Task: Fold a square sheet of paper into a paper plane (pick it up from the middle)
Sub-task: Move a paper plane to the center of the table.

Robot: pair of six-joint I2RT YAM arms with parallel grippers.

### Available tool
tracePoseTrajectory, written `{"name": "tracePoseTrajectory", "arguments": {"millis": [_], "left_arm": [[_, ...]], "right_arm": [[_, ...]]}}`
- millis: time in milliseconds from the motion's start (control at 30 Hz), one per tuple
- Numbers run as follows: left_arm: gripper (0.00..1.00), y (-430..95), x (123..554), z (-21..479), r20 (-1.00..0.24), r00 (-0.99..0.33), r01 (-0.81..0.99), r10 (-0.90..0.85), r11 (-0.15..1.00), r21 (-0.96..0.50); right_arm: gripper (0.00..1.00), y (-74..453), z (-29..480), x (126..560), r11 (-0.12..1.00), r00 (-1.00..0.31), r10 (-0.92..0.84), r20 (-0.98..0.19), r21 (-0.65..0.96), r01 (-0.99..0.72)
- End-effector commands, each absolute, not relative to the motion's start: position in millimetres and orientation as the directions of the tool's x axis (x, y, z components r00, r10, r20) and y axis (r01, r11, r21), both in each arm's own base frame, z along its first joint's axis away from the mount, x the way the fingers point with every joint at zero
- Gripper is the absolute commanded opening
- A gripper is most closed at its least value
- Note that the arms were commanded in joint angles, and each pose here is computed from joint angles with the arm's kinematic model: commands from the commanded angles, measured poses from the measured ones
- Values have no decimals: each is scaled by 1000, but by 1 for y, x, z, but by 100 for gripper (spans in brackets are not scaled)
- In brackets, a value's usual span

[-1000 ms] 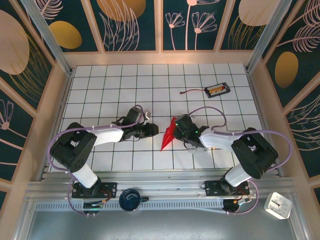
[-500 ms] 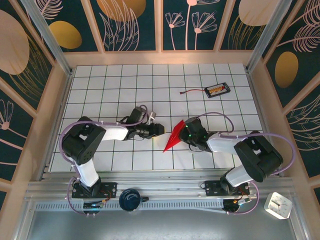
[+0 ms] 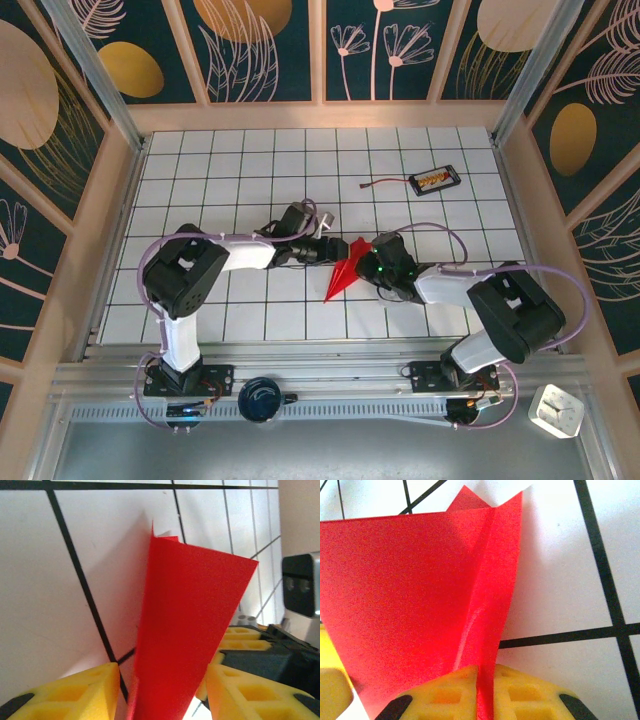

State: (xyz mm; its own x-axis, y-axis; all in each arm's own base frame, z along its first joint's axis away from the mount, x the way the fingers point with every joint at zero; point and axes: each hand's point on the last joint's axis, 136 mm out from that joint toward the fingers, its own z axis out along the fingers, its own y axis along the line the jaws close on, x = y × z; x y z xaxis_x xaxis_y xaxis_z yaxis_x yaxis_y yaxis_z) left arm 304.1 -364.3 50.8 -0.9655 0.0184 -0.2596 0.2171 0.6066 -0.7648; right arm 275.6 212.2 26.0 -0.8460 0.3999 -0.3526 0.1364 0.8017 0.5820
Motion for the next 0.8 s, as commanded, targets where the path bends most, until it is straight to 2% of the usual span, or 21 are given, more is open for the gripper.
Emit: {"name": "tracePoseTrajectory", "arguments": {"millis": [0,100,267,400,533,700,767], "left_arm": [[48,-361,311,47,-281,-960,227,18,642,-733],[52,-362,311,55,-296,-955,234,4,624,-746],[51,-357,313,47,-271,-963,204,-10,632,-748],[55,-361,315,62,-268,-963,200,-37,572,-796],[58,-355,309,50,-246,-969,181,-31,587,-789],[56,-353,308,42,-230,-973,170,-27,594,-786],[51,-352,308,39,-225,-974,165,-26,601,-782]], "right_arm": [[14,211,22,275,803,-850,389,-356,583,123],[13,210,20,274,804,-851,389,-353,581,126],[13,210,20,275,803,-851,388,-353,582,125],[12,208,18,274,808,-853,384,-354,576,125],[12,208,18,275,809,-852,384,-356,575,125],[12,207,18,275,810,-852,384,-357,574,124],[12,206,19,276,809,-850,385,-358,574,125]]}}
